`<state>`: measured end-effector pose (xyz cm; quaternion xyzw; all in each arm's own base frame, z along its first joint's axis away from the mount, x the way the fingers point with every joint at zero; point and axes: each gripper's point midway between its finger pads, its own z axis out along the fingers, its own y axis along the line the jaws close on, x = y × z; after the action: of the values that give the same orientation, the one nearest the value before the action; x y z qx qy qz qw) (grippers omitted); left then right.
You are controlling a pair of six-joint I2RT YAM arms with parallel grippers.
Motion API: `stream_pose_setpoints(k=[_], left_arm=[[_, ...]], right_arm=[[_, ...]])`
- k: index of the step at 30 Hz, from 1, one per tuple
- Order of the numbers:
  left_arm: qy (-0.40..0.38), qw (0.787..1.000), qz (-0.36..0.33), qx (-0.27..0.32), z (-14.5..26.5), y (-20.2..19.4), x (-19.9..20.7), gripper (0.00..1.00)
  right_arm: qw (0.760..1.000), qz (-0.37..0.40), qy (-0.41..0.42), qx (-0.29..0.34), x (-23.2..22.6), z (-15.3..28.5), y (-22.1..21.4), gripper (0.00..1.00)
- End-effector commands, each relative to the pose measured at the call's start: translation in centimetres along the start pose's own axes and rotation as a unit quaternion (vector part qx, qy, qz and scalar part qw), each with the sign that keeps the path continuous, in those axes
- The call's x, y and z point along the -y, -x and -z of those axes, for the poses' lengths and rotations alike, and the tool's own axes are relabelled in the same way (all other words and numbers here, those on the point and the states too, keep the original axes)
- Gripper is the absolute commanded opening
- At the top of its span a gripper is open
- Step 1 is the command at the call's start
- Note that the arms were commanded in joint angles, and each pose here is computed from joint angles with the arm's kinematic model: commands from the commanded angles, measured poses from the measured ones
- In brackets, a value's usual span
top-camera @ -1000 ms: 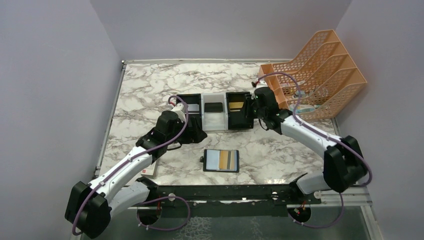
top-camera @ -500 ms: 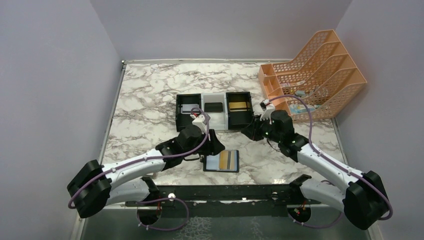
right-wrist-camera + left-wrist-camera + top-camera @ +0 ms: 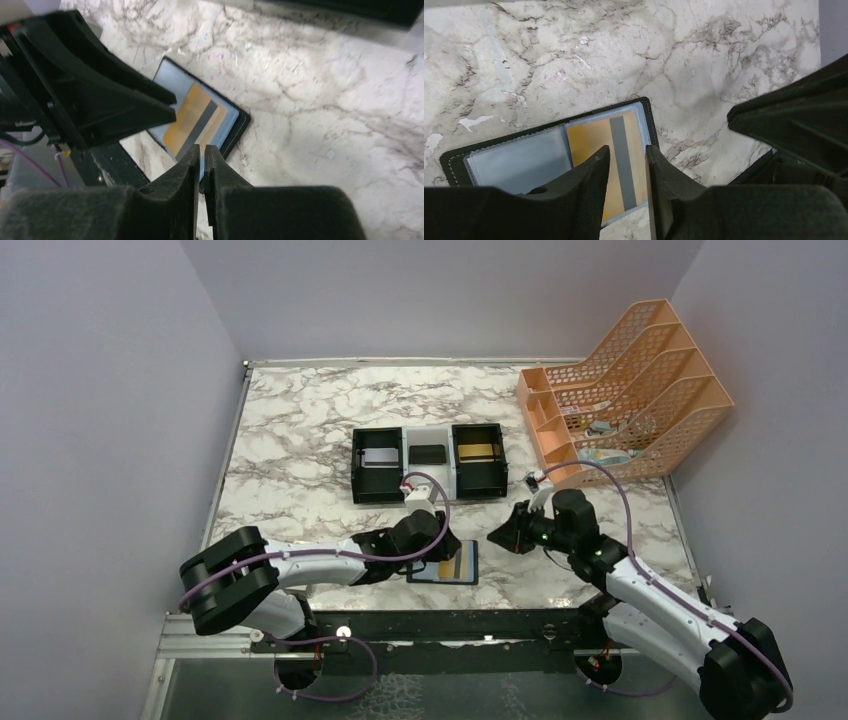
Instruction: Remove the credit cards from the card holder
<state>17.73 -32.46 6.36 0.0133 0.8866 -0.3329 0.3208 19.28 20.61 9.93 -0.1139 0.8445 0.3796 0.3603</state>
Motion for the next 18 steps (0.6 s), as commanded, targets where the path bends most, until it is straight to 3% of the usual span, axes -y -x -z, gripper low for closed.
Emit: stream_pose_setpoints(k=[1, 7, 18], left_arm=[[0.022, 0.998, 0.017, 0.057, -0.1, 1.7, -0.6, 0.34], [0.044, 0.997, -0.02, 0.059, -0.9, 1.5, -1.6, 0.32], [0.061, 0.998, -0.018, 0.021, -1.6, -1.1, -3.7, 0.29]], right_arm=[[0.997, -0.024, 0.065, -0.038, -1.9, 0.2, -2.3, 0.09], [0.991, -0.033, 0.101, -0.081, -2.7, -0.5, -3.5, 0.09], [0.981, -0.041, 0.145, -0.122, -3.6, -1.7, -4.0, 0.09]])
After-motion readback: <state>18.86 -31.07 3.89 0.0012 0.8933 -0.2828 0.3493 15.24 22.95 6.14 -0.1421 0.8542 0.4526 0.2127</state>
